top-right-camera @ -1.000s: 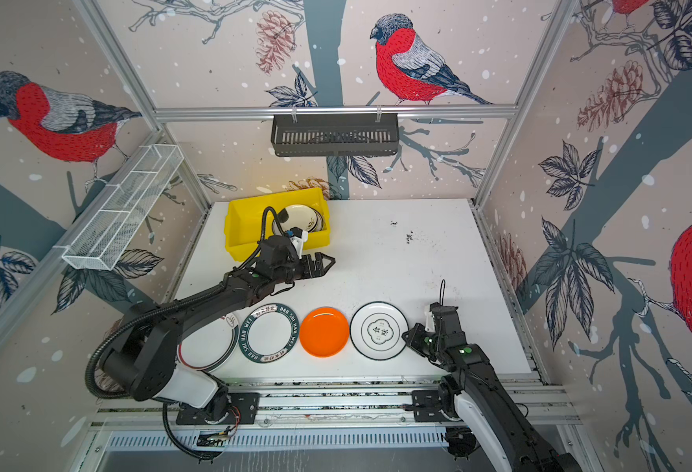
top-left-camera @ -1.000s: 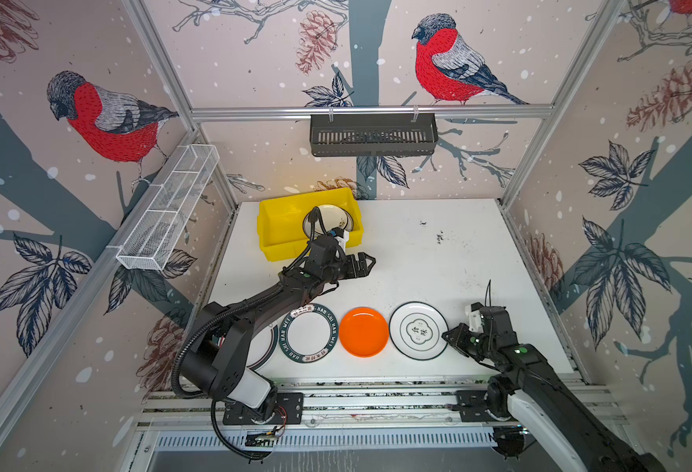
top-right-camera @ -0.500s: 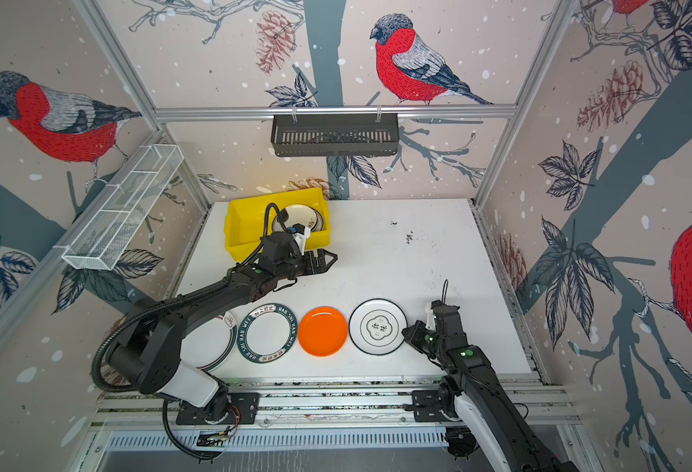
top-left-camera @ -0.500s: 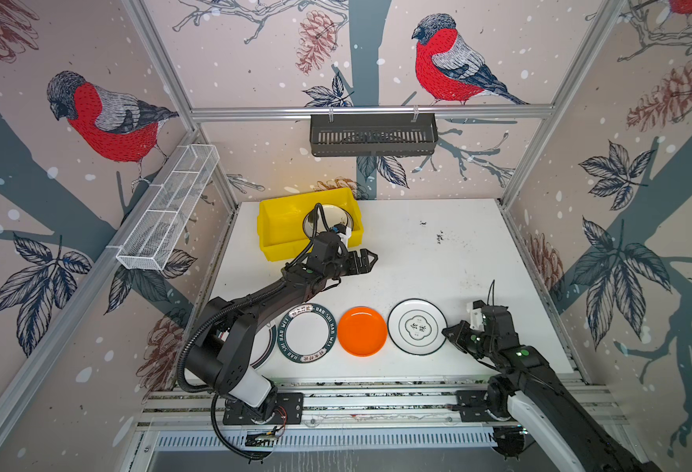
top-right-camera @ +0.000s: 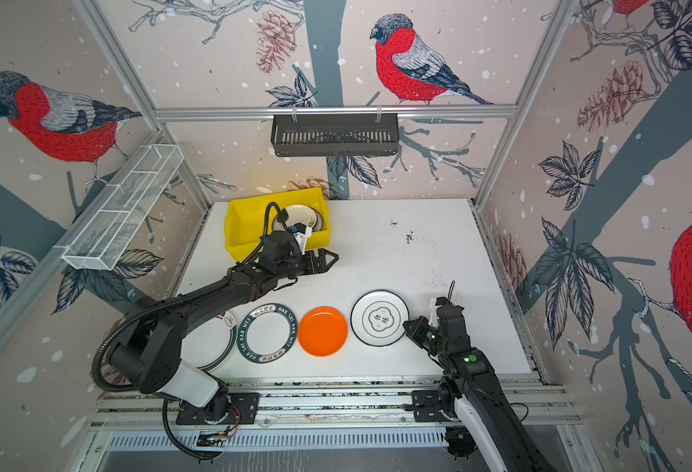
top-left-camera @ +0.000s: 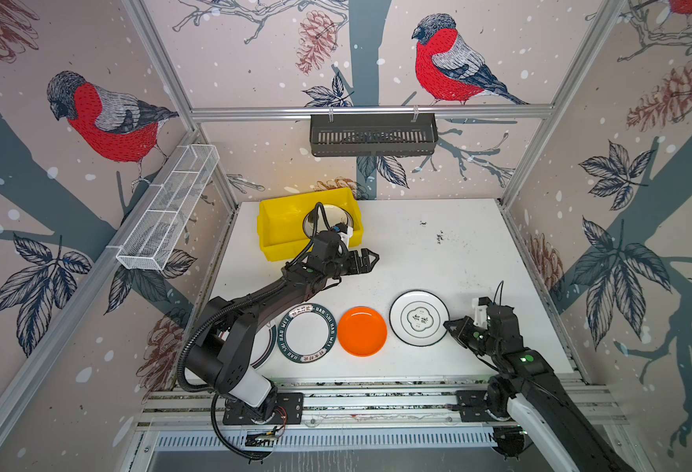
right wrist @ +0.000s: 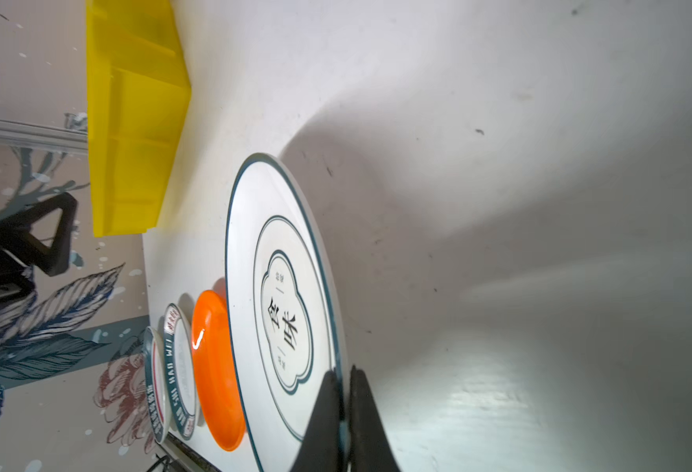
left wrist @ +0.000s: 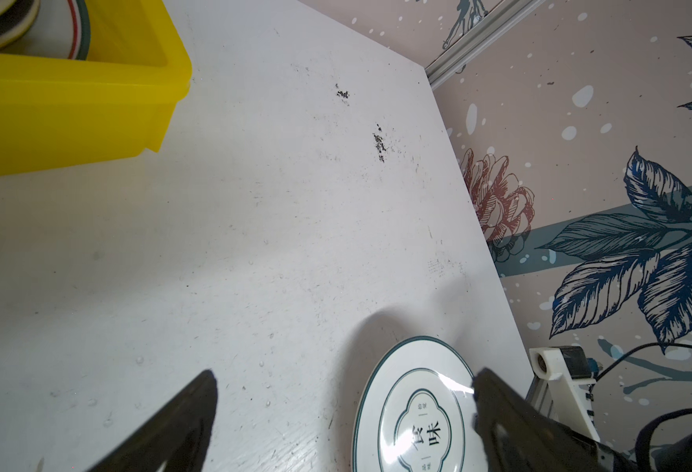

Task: Place the plates into the plastic bin on the countertop
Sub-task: 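Grip and tilt up the white character-print plate with the right gripper while the left approaches, then close the left gripper on the white plate rim beside the right gripper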

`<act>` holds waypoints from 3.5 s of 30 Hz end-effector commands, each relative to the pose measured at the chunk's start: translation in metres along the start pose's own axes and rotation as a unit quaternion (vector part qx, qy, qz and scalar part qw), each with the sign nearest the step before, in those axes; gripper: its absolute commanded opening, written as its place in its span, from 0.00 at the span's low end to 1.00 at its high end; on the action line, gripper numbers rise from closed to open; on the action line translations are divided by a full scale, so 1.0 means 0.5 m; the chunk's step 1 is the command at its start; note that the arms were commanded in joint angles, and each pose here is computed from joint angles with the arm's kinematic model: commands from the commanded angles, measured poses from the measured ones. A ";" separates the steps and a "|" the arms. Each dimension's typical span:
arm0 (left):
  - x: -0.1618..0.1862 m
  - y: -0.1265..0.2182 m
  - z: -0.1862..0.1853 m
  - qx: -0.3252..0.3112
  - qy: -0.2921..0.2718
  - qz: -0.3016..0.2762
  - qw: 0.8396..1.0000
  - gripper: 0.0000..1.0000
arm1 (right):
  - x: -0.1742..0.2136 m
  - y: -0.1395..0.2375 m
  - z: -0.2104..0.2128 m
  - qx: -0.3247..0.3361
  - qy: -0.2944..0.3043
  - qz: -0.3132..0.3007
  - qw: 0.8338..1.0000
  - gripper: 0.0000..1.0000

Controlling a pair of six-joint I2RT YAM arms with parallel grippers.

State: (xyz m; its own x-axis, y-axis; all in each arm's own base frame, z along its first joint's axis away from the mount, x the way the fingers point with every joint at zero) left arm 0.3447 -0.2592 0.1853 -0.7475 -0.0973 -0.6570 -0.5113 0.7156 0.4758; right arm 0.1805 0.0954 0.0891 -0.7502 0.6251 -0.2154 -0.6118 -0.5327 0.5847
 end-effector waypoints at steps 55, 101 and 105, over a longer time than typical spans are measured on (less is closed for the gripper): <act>-0.060 0.004 -0.112 0.186 0.093 -0.129 0.970 0.70 | -0.172 0.087 0.304 -0.203 0.032 -0.144 0.968 0.01; -0.064 -0.042 -0.166 0.285 0.139 -0.140 0.938 0.08 | -0.173 0.029 0.351 -0.210 0.075 -0.079 0.972 0.01; -0.065 -0.042 -0.168 0.285 0.137 -0.138 0.939 0.00 | -0.172 0.031 0.355 -0.206 0.085 -0.082 0.971 0.02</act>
State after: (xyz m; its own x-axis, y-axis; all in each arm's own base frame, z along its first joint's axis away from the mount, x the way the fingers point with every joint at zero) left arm 0.3503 -0.3264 0.2235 -0.7510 -0.4533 -0.4800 -0.4930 0.8686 -0.0490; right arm 0.2810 0.1305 0.2440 -0.6459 0.6508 -0.3991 -0.7556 -0.6197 0.2124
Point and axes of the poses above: each gripper's point midway between its finger pads, its own y axis back along the fingers, its own z axis along the line the jaws close on, x = y × z, the point moved 3 cm from there along y, back along the fingers, and after that the axes turned 6 degrees about -y, right-handed, at the moved point
